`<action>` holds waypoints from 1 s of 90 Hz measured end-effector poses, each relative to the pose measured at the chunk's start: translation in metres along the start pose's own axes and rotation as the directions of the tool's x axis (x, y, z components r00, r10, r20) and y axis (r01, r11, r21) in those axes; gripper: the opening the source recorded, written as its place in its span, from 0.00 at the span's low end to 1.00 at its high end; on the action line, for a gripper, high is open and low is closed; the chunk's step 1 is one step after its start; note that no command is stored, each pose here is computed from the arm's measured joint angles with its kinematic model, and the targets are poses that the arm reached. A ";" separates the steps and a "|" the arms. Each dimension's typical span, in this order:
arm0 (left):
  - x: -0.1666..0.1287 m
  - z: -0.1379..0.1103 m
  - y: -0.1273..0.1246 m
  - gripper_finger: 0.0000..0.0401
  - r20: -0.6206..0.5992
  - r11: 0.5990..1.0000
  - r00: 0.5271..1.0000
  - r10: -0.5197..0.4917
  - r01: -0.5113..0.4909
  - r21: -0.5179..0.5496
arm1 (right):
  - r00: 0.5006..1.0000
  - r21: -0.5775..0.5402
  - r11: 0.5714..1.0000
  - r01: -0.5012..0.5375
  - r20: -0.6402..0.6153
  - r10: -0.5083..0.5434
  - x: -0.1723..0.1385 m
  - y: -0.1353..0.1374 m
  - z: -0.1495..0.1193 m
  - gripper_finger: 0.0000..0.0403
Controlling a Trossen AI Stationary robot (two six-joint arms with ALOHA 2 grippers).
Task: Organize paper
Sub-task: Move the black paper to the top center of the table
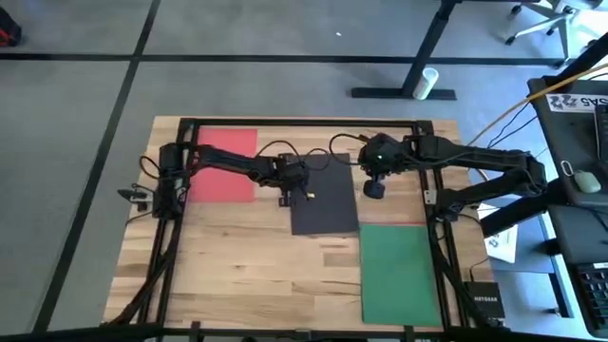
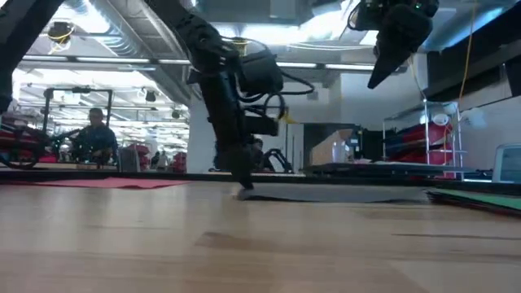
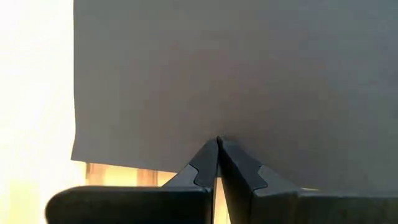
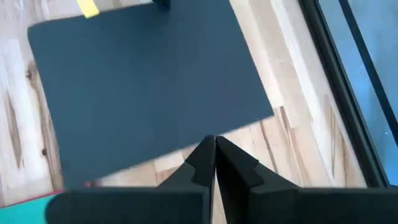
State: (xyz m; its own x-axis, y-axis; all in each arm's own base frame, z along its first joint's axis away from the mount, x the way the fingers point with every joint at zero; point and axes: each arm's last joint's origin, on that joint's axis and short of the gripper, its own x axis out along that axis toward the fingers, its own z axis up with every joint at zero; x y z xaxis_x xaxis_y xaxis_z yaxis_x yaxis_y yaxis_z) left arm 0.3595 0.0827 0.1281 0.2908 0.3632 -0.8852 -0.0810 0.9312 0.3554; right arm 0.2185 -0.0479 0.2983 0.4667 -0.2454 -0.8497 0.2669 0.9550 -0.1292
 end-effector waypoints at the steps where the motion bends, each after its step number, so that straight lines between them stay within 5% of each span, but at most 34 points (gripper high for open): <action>1: -0.001 -0.002 0.000 0.00 0.000 1.000 1.000 0.000 0.000 -0.003 | 1.000 0.000 1.000 0.000 0.000 0.000 0.000 0.000 0.000 0.00; 36: -0.008 -0.061 0.033 0.00 0.040 0.989 0.997 0.062 -0.056 -0.134 | 1.000 0.008 1.000 0.000 0.003 0.000 0.000 0.000 0.000 0.00; 90: -0.009 -0.077 0.076 0.00 0.039 0.971 0.990 0.134 -0.124 -0.205 | 1.000 0.008 1.000 0.000 0.006 0.000 0.000 0.000 0.001 0.00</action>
State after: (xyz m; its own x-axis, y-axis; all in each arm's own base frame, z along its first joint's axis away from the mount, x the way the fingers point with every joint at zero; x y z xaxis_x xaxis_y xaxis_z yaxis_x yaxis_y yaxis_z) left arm 0.2770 0.1530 0.1400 0.3146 0.4834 -0.8169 -0.3099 0.8658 0.3930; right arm 0.2191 -0.0480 0.2986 0.4722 -0.2464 -0.8464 0.2736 0.9537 -0.1250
